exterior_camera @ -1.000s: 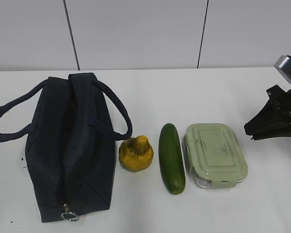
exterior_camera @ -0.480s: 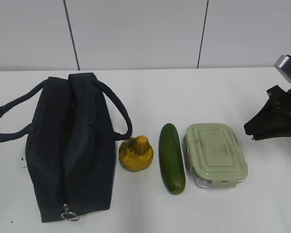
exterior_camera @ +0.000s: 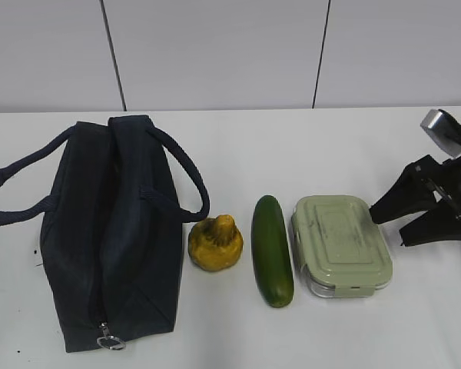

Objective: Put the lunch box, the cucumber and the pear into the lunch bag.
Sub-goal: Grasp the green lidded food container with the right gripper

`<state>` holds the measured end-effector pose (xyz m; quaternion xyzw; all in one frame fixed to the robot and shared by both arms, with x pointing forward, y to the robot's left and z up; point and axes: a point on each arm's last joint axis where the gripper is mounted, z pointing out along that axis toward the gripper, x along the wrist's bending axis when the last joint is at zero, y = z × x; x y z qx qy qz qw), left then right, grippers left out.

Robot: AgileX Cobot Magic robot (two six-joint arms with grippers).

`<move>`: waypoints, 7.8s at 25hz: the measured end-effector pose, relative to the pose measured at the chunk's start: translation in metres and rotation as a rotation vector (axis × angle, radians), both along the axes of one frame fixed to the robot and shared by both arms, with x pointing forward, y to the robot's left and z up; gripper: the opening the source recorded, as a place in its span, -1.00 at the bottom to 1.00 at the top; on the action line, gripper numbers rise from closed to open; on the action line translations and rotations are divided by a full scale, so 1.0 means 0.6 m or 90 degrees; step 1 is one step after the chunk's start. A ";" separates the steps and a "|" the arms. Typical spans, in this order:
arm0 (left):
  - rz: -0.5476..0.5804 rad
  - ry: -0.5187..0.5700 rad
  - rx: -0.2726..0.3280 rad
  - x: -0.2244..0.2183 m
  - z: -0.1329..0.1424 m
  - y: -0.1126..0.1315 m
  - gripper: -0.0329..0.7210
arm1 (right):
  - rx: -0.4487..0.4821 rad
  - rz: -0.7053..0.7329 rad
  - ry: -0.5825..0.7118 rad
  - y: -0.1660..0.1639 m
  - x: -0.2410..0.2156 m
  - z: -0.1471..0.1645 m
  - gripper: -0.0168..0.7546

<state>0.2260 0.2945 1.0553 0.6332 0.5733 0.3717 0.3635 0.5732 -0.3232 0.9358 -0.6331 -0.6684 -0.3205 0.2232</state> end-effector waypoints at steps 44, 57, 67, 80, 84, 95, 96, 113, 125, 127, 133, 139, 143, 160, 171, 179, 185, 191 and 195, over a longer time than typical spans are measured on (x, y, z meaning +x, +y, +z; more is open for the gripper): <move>0.000 0.000 0.000 0.000 0.000 0.000 -0.29 | 0.053 0.045 -0.049 0.005 0.012 -0.040 0.56; 0.000 0.000 0.000 0.000 0.000 0.000 -0.29 | 0.083 0.033 -0.023 0.018 -0.023 -0.053 0.56; 0.000 0.000 0.000 0.000 0.000 0.000 -0.29 | 0.096 0.013 -0.029 0.019 -0.019 -0.051 0.56; 0.000 0.000 0.000 0.000 0.000 0.000 -0.29 | 0.098 0.012 -0.021 0.019 -0.019 -0.058 0.56; 0.000 0.000 0.000 0.000 0.000 0.000 -0.29 | 0.090 0.010 -0.019 0.018 -0.018 -0.064 0.56; 0.000 0.000 0.000 0.000 0.000 0.000 -0.29 | 0.080 0.043 -0.007 0.042 -0.018 -0.075 0.56; 0.000 0.000 0.000 0.000 0.000 0.000 -0.29 | 0.079 0.046 -0.007 0.045 -0.018 -0.076 0.56; 0.000 0.000 0.000 0.000 0.000 0.000 -0.29 | 0.080 0.041 -0.009 0.049 -0.015 -0.076 0.07; -0.003 0.001 -0.004 0.000 0.000 -0.001 -0.29 | 0.087 0.039 -0.009 0.050 -0.015 -0.075 0.01; -0.012 0.012 -0.017 0.005 0.001 -0.004 -0.29 | 0.087 0.039 -0.009 0.050 -0.015 -0.075 0.01; -0.054 0.069 -0.092 0.037 0.006 -0.020 -0.21 | 0.090 0.039 -0.009 0.051 -0.015 -0.074 0.00; -0.086 0.056 -0.197 0.080 0.025 -0.037 0.05 | 0.093 0.037 -0.009 0.051 -0.015 -0.074 0.00; -0.128 0.060 -0.274 0.112 0.035 -0.052 0.08 | 0.097 0.029 -0.011 0.052 -0.013 -0.074 0.00; -0.210 0.210 -0.294 0.230 -0.003 -0.076 0.08 | 0.099 0.023 -0.016 0.052 -0.011 -0.074 0.00; -0.232 0.291 -0.248 0.301 -0.065 -0.128 0.07 | 0.099 0.023 -0.016 0.052 -0.011 -0.074 0.00; -0.206 0.334 -0.223 0.327 -0.099 -0.132 -0.81 | 0.100 0.024 -0.018 0.052 -0.011 -0.074 -0.02; -0.190 0.311 -0.219 0.335 -0.098 -0.129 -0.95 | 0.103 0.027 -0.041 0.052 -0.008 -0.072 -0.02; -0.185 0.301 -0.216 0.337 -0.097 -0.128 -0.95 | 0.104 0.027 -0.043 0.052 -0.008 -0.072 -0.02; -0.184 0.299 -0.216 0.337 -0.097 -0.128 -0.95 | 0.104 0.028 -0.045 0.052 -0.008 -0.072 -0.02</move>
